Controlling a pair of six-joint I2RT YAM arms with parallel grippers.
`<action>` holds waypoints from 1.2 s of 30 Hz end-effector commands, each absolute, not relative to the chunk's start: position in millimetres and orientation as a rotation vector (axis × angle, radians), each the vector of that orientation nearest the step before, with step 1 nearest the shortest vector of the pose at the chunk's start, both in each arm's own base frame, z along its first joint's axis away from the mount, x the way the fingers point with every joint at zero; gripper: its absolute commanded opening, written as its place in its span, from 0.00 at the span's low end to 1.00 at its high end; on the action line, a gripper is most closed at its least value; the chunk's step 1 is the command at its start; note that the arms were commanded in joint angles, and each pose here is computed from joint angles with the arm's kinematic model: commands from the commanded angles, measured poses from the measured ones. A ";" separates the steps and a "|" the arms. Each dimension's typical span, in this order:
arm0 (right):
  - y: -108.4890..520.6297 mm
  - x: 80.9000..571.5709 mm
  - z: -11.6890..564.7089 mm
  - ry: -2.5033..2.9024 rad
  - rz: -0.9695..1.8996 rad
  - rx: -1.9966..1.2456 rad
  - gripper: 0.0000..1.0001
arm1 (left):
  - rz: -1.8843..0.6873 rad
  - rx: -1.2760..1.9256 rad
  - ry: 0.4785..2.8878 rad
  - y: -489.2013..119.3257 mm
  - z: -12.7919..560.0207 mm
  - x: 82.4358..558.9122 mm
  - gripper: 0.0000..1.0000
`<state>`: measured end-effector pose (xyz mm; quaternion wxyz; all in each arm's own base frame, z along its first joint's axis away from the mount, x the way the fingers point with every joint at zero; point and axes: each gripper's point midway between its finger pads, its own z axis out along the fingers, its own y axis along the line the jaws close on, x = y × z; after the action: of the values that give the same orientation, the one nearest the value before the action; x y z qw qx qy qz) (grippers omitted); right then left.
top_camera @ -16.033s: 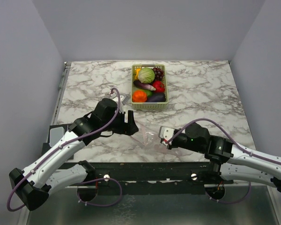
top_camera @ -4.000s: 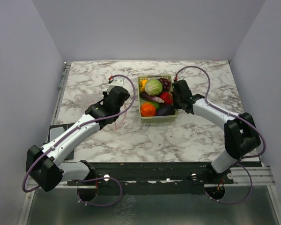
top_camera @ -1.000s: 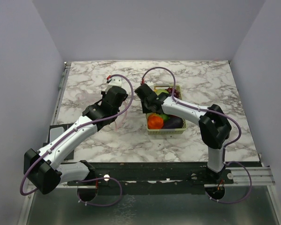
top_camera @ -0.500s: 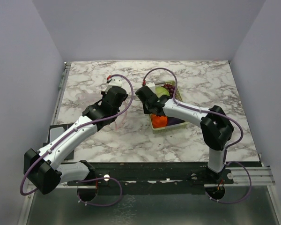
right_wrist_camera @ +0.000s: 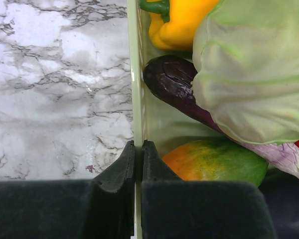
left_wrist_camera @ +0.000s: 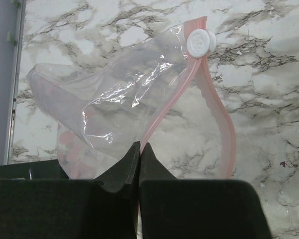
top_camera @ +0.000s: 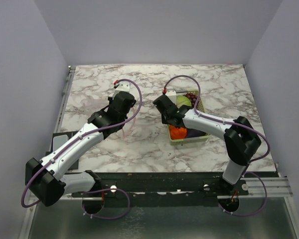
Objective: Place the food in the zip-top bag and seal the zipper
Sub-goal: Move the bin to the center of the board, then pick up the fake vegetable from the bin.
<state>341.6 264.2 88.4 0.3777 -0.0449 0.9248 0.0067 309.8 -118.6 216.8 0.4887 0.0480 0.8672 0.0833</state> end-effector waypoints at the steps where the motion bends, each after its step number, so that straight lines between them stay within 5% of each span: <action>1: 244.2 335.4 91.4 2.350 -0.027 -0.032 0.01 | 0.162 0.127 2.115 -123.2 214.8 309.6 0.00; 7: 246.7 332.8 102.0 2.335 0.027 -0.020 0.04 | 0.147 0.141 2.130 -127.3 210.4 309.8 0.00; 11: 249.3 332.0 120.7 2.315 0.068 -0.027 0.24 | 0.142 0.157 2.144 -130.4 206.1 310.3 0.00; 22: 239.3 318.6 179.1 2.239 0.157 -0.060 0.49 | 0.121 0.185 2.168 -137.0 199.0 310.4 0.00; 36: 185.5 321.1 214.4 2.144 -0.078 -0.178 0.79 | -0.051 0.226 2.235 -171.2 187.6 306.7 0.00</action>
<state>316.5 209.4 209.7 0.4755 -0.0475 0.8781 0.0242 307.3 -148.5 188.5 0.4438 0.0891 0.8912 0.0287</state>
